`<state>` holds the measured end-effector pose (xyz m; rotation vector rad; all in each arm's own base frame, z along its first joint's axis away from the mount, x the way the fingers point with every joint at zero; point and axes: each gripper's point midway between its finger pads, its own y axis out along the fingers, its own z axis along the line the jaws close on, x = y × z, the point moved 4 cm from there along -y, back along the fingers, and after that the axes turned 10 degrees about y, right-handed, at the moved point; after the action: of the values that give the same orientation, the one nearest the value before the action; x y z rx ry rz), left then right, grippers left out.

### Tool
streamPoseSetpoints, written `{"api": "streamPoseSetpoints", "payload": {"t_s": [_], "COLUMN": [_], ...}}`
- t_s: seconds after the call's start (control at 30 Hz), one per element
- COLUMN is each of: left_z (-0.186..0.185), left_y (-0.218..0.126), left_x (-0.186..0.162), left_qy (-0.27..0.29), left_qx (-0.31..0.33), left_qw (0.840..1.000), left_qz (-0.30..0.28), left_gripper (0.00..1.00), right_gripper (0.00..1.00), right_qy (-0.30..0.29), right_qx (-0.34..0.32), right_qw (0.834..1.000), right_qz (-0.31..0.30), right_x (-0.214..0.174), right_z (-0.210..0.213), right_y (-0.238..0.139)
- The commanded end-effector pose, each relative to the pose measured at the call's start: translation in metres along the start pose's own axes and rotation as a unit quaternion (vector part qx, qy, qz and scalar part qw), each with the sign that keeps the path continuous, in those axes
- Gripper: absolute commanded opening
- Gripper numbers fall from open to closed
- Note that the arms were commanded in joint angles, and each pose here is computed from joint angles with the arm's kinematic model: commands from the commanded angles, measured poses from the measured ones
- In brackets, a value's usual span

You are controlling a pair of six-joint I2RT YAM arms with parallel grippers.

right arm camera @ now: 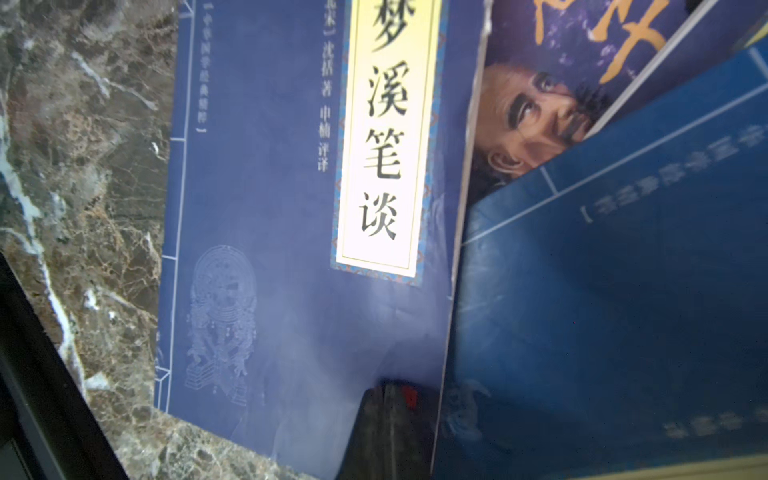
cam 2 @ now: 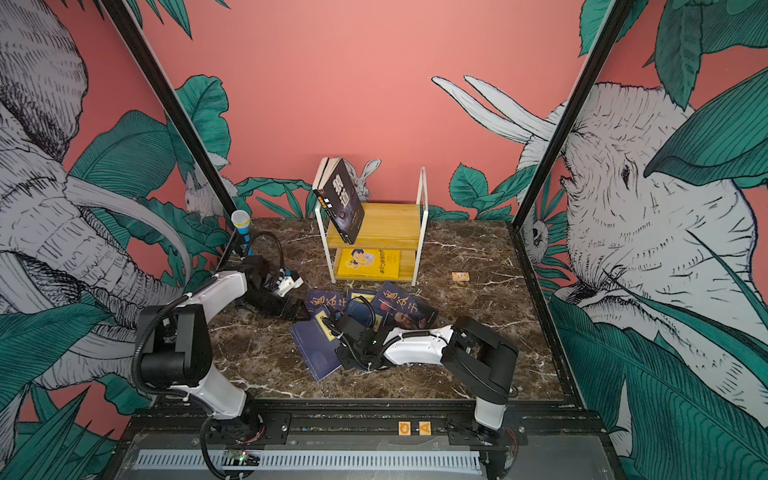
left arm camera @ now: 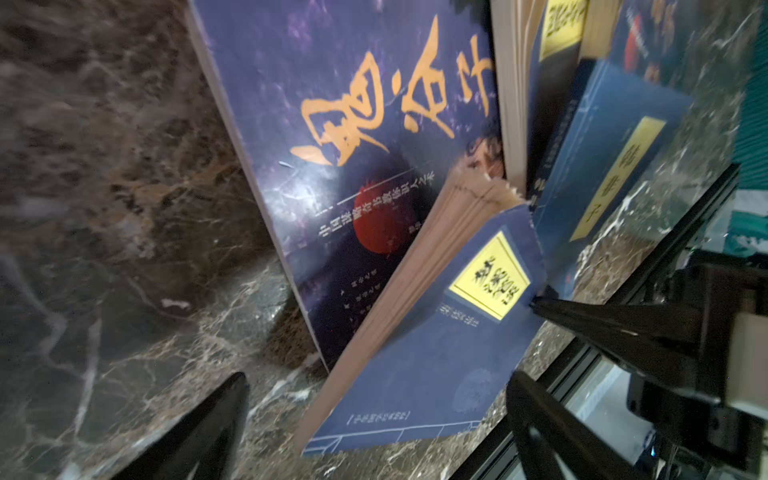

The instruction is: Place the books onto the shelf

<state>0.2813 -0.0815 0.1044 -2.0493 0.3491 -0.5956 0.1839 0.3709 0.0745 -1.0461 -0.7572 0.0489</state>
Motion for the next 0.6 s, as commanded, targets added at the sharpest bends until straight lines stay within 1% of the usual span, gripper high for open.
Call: {"api": "streamPoseSetpoints", "payload": {"t_s": [0.0, 0.13, 0.2, 0.33, 0.43, 0.5, 0.57], "left_z": [-0.006, -0.004, -0.006, -0.018, -0.029, -0.034, -0.035], "left_y": [0.004, 0.013, 0.014, 0.013, 0.006, 0.004, 0.003], "left_x": [-0.004, -0.002, -0.002, -0.003, -0.001, -0.001, -0.002], "left_qy": [0.035, 0.038, 0.04, 0.044, 0.046, 0.046, 0.046], "left_qx": [0.003, -0.001, -0.005, -0.03, -0.05, -0.058, -0.057], "left_qw": [0.998, 0.995, 0.995, 0.996, 0.996, 0.996, 0.996], "left_qz": [0.05, 0.088, 0.094, 0.078, 0.057, 0.048, 0.046], "left_gripper": [0.95, 0.9, 0.87, 0.8, 0.73, 0.66, 0.59], "right_gripper": [0.0, 0.0, 0.0, 0.0, 0.0, 0.0, 0.0], "right_qy": [0.016, 0.02, 0.024, 0.025, 0.027, 0.029, 0.024], "right_qx": [-0.033, -0.042, -0.036, -0.037, -0.034, -0.026, -0.033], "right_qw": [0.999, 0.998, 0.999, 0.999, 0.999, 0.999, 0.999], "right_qz": [0.021, 0.03, 0.027, 0.024, 0.025, 0.014, 0.017], "right_x": [-0.022, -0.027, -0.027, -0.029, -0.028, -0.026, -0.025], "right_z": [-0.024, -0.03, -0.029, -0.031, -0.029, -0.028, -0.03], "right_y": [0.012, 0.016, 0.015, 0.017, 0.016, 0.014, 0.015]}}
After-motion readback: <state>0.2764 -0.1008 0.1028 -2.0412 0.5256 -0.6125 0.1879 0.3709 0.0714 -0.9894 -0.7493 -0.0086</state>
